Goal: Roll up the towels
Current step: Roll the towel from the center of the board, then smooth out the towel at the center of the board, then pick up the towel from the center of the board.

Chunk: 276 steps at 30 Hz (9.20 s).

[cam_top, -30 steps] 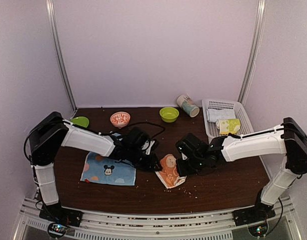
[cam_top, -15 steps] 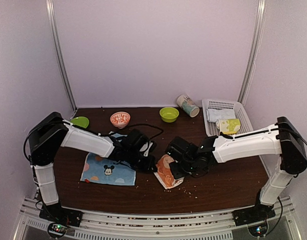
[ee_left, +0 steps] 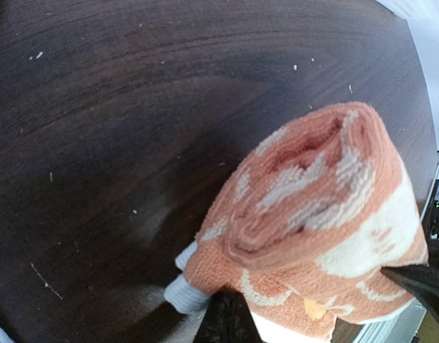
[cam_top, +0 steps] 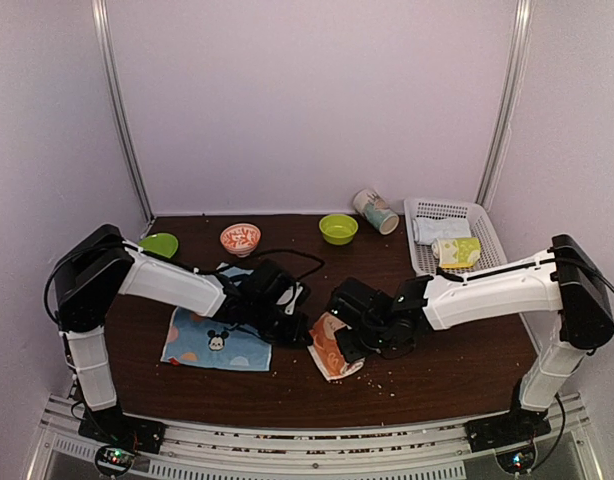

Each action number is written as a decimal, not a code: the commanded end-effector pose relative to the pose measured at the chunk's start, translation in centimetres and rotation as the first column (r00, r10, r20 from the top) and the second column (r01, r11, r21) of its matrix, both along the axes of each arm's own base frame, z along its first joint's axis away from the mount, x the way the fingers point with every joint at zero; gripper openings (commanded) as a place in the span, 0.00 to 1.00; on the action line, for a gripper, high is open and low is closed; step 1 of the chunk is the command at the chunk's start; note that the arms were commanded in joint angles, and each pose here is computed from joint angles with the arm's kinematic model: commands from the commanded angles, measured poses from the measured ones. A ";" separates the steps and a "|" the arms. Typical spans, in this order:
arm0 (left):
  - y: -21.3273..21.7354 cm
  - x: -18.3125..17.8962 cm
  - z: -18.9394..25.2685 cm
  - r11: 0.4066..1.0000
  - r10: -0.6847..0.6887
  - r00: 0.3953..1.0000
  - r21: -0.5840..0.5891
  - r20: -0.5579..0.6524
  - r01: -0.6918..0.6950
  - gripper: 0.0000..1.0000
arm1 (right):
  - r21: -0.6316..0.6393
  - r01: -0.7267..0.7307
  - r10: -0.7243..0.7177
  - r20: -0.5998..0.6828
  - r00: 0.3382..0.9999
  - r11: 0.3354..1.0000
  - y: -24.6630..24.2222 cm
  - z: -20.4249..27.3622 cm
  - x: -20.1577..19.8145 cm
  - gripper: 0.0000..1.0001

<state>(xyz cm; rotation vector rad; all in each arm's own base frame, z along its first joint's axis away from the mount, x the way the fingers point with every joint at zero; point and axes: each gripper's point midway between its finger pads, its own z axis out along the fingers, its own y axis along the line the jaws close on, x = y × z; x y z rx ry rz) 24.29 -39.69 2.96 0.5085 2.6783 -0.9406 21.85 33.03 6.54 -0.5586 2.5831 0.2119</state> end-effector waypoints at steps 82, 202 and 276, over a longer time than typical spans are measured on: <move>-3.2 1.8 2.3 0.995 -0.028 0.999 -0.096 0.026 0.031 0.00 | 0.265 -0.183 0.204 -0.053 0.978 0.947 2.8 3.1 -3.5 0.51; 0.2 -0.4 -4.3 1.000 -0.012 0.999 0.000 -0.033 0.012 0.00 | 0.102 0.009 0.014 -0.221 0.975 0.995 2.5 -5.1 -2.3 0.93; 1.4 -1.6 -4.9 1.000 -0.002 0.999 -0.016 -0.049 0.001 0.00 | 0.232 0.029 0.086 -0.470 0.878 0.972 3.1 -7.8 -2.7 0.61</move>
